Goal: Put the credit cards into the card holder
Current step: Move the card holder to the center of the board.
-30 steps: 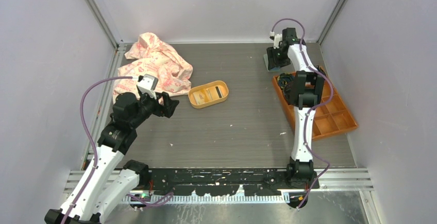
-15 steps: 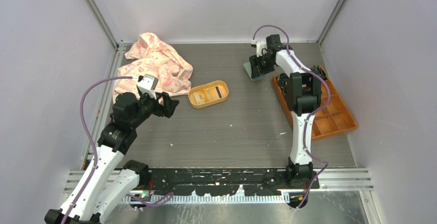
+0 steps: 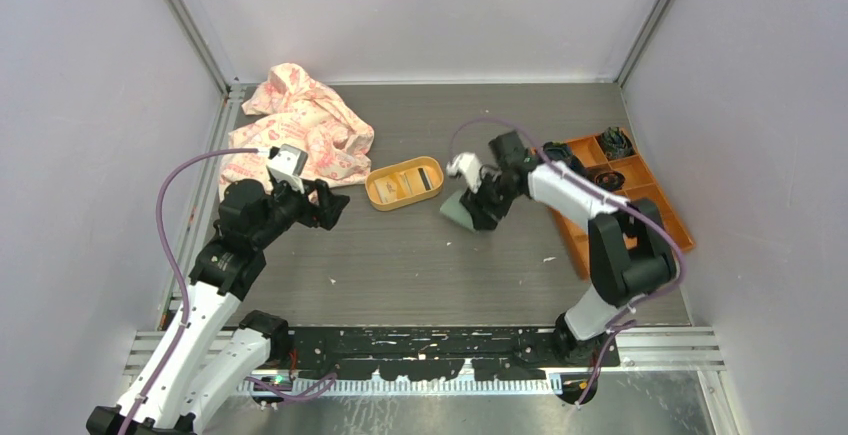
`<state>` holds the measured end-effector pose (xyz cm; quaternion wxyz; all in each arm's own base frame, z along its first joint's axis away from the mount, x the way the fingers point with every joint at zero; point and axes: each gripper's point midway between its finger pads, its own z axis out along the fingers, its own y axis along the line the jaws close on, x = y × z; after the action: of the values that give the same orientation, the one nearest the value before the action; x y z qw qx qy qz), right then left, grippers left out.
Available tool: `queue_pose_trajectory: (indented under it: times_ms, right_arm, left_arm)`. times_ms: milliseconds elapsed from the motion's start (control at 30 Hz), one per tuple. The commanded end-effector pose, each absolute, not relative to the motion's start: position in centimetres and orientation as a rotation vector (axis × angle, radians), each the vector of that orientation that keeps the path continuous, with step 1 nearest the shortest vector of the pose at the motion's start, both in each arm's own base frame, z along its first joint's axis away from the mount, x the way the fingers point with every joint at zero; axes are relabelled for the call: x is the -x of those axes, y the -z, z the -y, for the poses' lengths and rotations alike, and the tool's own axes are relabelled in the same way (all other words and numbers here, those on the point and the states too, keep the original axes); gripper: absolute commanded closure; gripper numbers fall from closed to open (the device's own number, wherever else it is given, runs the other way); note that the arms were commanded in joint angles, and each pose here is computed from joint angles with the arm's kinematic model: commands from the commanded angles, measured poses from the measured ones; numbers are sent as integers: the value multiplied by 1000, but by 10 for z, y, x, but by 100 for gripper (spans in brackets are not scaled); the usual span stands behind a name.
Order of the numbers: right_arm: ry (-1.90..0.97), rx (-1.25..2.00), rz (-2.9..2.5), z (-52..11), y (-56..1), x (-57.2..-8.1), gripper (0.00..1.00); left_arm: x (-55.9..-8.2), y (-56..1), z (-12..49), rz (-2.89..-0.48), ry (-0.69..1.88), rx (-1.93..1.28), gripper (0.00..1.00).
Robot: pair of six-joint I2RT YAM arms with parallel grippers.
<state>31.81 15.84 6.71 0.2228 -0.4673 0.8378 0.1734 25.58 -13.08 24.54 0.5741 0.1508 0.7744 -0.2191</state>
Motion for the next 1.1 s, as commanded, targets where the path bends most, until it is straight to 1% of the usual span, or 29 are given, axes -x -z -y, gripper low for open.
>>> queue_pose_trajectory:
  times_ms: [0,67,133,200,267,300,433,500,600,700,733,800,967,1067]
  right_arm:
    - [-329,1572,-2081,-176,-61,-279,61]
    - [-292,1608,-2043,-183,-60,-266,48]
    - [-292,1634,-2013,-191,-68,-258,30]
    - [-321,1626,-1994,-198,-85,-254,14]
    - [-359,1612,-1954,-204,-109,-252,3]
    - [-379,1600,-1922,-207,-123,-250,1]
    - [-457,1527,-1757,-220,-179,-244,1]
    - [-569,1551,-1710,-229,-195,-234,1]
    - [-723,1692,-1640,-236,-180,-215,1]
    - [-766,1776,-1604,-240,-154,-212,0]
    - [-759,1789,-1613,-240,-148,-215,1]
    - [-704,1863,-1578,-237,-135,-222,5]
    - [-494,2037,-1433,-230,-99,-253,8]
    - [-533,2109,-1455,-230,-85,-258,20]
  left_arm:
    - [-257,-276,138,-1728,564,-360,22]
    - [-256,-275,142,-1737,590,-358,22]
    - [-255,-276,148,-1744,639,-341,22]
    - [-253,-273,158,-1770,736,-310,21]
    - [-248,-268,171,-1805,854,-281,22]
    - [-245,-267,177,-1824,920,-261,23]
    - [-233,-259,197,-1894,1143,-164,28]
    - [-226,-252,209,-1907,1233,-127,30]
    - [-209,-236,236,-1907,1283,-141,33]
    - [-195,-211,255,-1915,1237,-162,33]
    - [-195,-203,257,-1917,1221,-142,33]
    - [-195,-185,262,-1919,1210,-100,35]
    - [-196,-157,279,-1956,1220,-72,44]
    - [-198,-146,291,-1992,1211,-92,46]
